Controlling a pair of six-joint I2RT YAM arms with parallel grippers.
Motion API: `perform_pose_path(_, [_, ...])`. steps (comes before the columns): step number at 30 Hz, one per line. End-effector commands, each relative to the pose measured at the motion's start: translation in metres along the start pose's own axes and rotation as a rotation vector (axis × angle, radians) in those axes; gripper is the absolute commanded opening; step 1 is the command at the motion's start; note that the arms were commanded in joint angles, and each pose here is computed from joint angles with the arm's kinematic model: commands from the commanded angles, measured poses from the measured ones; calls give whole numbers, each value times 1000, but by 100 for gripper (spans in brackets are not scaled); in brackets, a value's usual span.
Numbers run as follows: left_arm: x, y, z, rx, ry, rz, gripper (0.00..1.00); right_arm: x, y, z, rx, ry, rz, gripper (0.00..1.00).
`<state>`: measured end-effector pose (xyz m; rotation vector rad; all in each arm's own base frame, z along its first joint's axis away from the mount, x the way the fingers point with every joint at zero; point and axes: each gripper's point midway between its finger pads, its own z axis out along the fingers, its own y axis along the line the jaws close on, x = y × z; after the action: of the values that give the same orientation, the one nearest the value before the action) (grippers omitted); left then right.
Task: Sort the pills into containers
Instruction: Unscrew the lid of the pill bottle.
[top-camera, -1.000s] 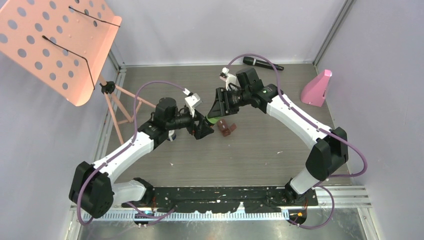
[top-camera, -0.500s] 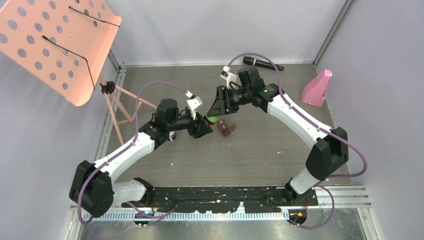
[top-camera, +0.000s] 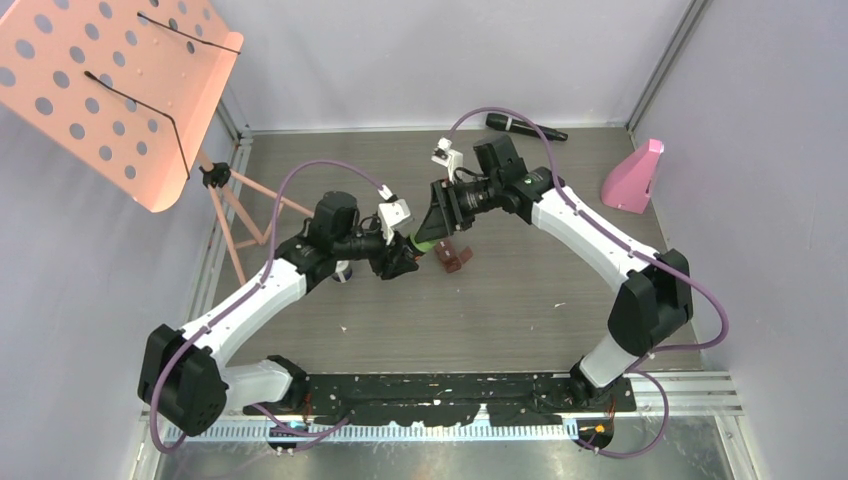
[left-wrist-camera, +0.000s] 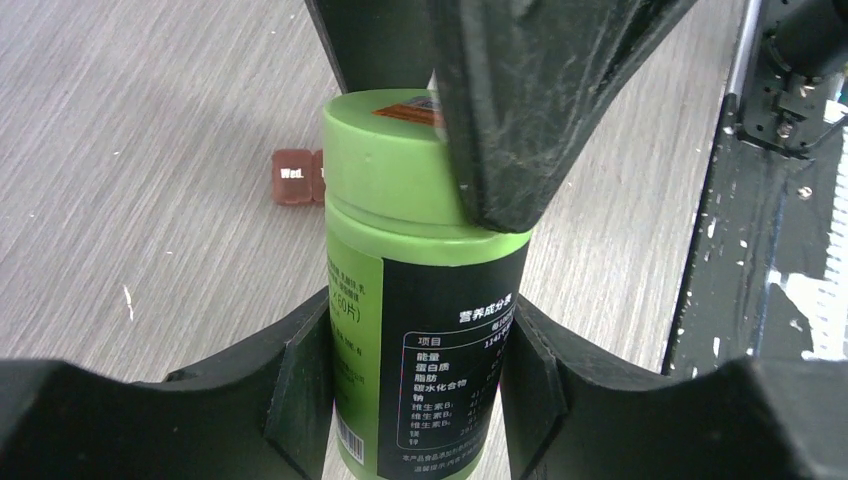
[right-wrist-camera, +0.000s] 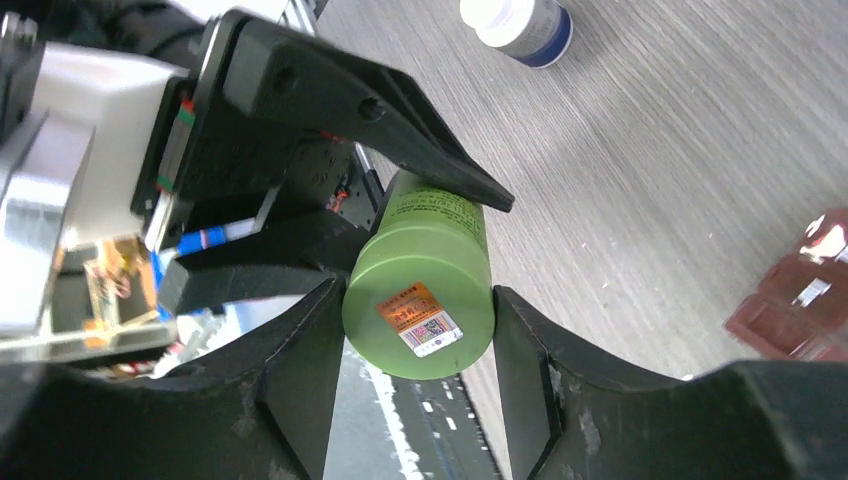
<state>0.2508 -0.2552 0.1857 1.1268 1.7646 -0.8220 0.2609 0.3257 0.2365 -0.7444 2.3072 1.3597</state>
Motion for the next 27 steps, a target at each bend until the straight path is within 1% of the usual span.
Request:
perform_pose_path(1, [-34,-10,-10,77,-69,71,0,-3,16,-12,-93,-71,-371,6])
perform_pose_path(2, [-33,-14,-10,103,-61,68,0,7,8,-9,-94,-69,-416,6])
perform_pose_path(4, [-31,-24,-12,170,-46,65,0,6,7,-10,-101,-113,-553,6])
perform_pose_path(5, [-30,-30,-14,203,-38,62,0,6,7,-10,-107,-123,-595,6])
perform_pose_path(6, [-29,-34,-15,224,-27,64,0,9,7,-10,-127,-109,-653,5])
perform_pose_path(8, [-28,-30,-17,199,-23,80,0,7,4,-8,-129,-92,-688,6])
perform_pose_path(10, [-27,-18,-16,124,-30,110,0,-1,-7,-3,-74,-85,-643,6])
perform_pose_path(11, [-25,-11,-16,80,-34,124,0,-8,-16,-1,-11,-89,-572,38])
perform_pose_path(12, [-26,-3,-16,35,-35,142,0,-10,-19,-1,12,-92,-540,54])
perform_pose_path(13, [-26,6,-16,-16,-35,163,0,-11,-20,-1,32,-98,-487,90])
perform_pose_path(14, [-27,15,-16,-61,-36,179,0,-13,-19,-2,39,-110,-461,97])
perform_pose_path(15, [-28,23,-17,-103,-36,200,0,-13,-17,-4,51,-121,-394,97])
perform_pose_path(16, [-28,29,-18,-137,-34,215,0,-14,-16,-5,59,-128,-361,96])
perform_pose_path(17, [-29,35,-19,-169,-32,230,0,-15,-15,-7,74,-139,-281,96])
perform_pose_path(18, [-30,39,-20,-187,-30,243,0,-15,-16,-5,71,-139,-241,97])
perform_pose_path(19, [-30,42,-19,-197,-28,252,0,-16,-16,-4,78,-148,-152,99])
perform_pose_path(20, [-30,44,-19,-201,-23,265,0,-20,-18,-2,78,-165,-125,99])
perform_pose_path(21, [-29,46,-18,-208,-15,270,0,-21,-18,1,72,-179,-50,98])
perform_pose_path(22, [-28,48,-18,-216,-8,270,0,-31,-16,4,58,-218,-40,97])
perform_pose_path(23, [-28,50,-17,-218,-3,275,0,-35,-17,5,62,-241,24,97])
perform_pose_path(24, [-26,51,-17,-222,2,275,0,-43,-19,9,53,-262,38,97])
perform_pose_path(27, [-25,52,-16,-235,9,276,0,-56,-14,15,21,-287,135,96])
